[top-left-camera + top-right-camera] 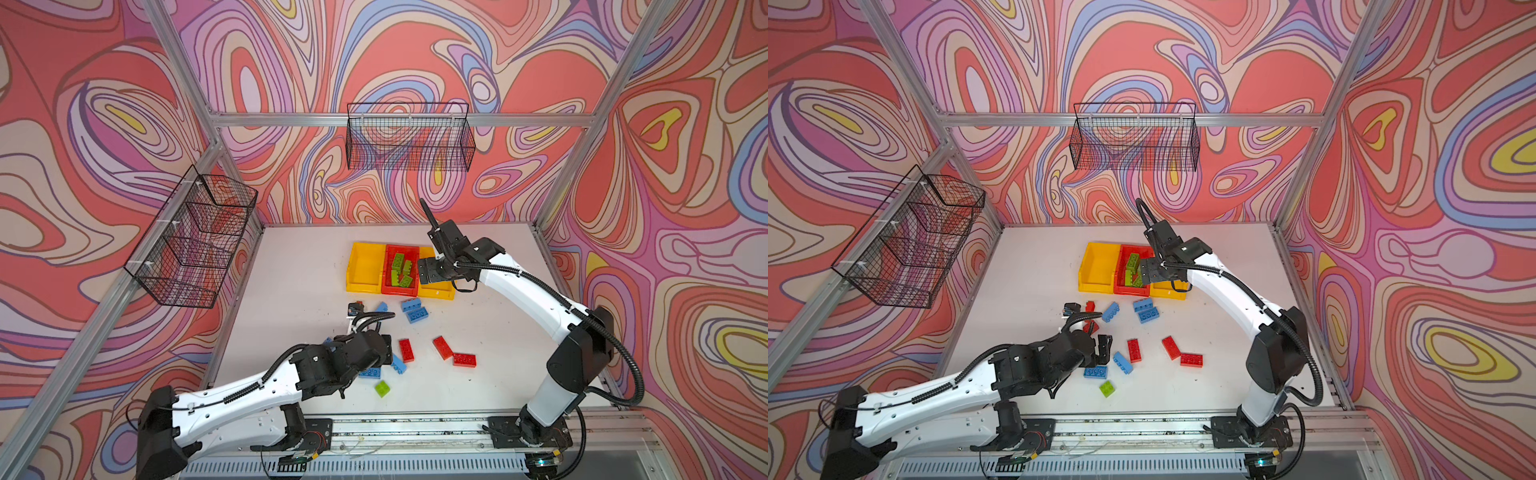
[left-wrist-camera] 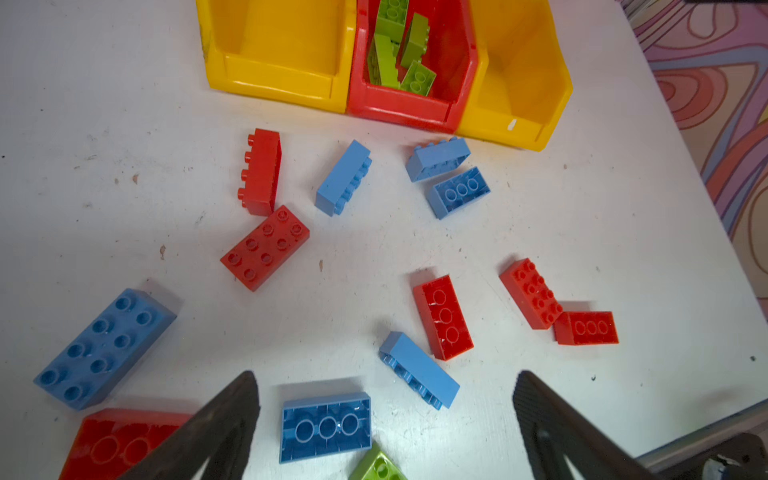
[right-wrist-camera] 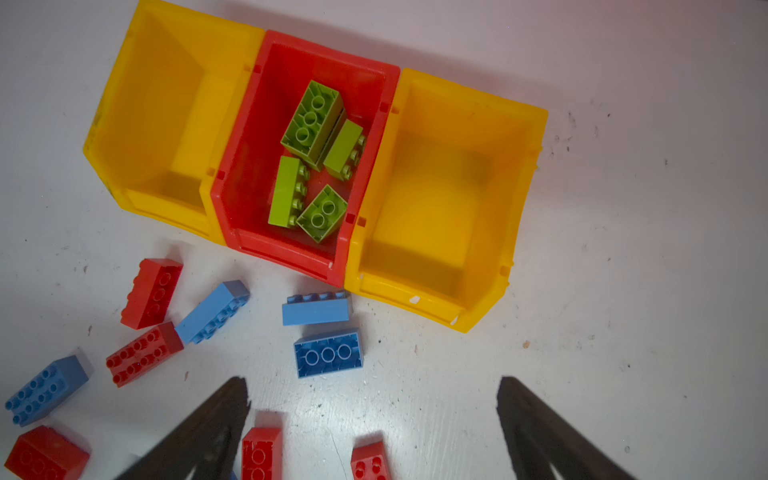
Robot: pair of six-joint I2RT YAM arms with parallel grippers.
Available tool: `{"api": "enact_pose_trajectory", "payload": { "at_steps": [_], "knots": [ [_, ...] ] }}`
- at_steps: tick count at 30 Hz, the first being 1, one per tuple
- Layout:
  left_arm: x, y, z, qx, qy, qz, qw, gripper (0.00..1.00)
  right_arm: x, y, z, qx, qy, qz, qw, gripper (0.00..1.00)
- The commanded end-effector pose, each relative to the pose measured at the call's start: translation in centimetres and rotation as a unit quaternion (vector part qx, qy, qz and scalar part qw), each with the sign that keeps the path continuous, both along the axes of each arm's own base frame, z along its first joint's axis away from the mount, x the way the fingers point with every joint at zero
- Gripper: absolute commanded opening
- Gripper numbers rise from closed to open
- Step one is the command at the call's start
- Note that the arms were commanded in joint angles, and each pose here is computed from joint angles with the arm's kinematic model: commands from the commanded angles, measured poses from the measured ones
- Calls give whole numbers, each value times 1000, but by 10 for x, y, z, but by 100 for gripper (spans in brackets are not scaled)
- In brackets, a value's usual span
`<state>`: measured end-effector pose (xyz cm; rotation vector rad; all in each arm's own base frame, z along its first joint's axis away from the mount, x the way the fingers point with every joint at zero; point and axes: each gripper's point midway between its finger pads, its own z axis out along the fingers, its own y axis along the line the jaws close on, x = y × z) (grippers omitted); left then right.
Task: Sort the legos into containers by color
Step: 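Grasp the small lime-green 2x2 brick with the left gripper while the right arm withdraws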
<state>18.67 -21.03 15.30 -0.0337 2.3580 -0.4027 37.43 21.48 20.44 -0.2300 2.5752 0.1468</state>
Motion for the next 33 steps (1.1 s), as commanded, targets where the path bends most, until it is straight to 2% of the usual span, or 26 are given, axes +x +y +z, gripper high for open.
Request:
{"api": "enact_pose_trajectory", "payload": {
  "at_steps": [1, 4, 9, 23, 33],
  "knots": [
    [-8, 5, -1, 36, 0, 42, 998, 99, -13, -10, 2, -1, 7, 2, 1000, 98],
    [-19, -15, -9, 51, 25, 9, 998, 100, -22, -16, -3, 0, 13, 7, 1000, 98],
    [-38, -33, -27, 57, 53, -12, 997, 100, -34, -42, -12, -4, 25, -5, 1000, 98],
    [-70, -41, -61, 56, 108, -49, 991, 100, -80, -89, -8, 21, 26, -89, 995, 98],
    [-86, -43, -78, 87, 135, -77, 984, 100, -118, -111, -5, 49, 24, -143, 988, 98]
  ]
}}
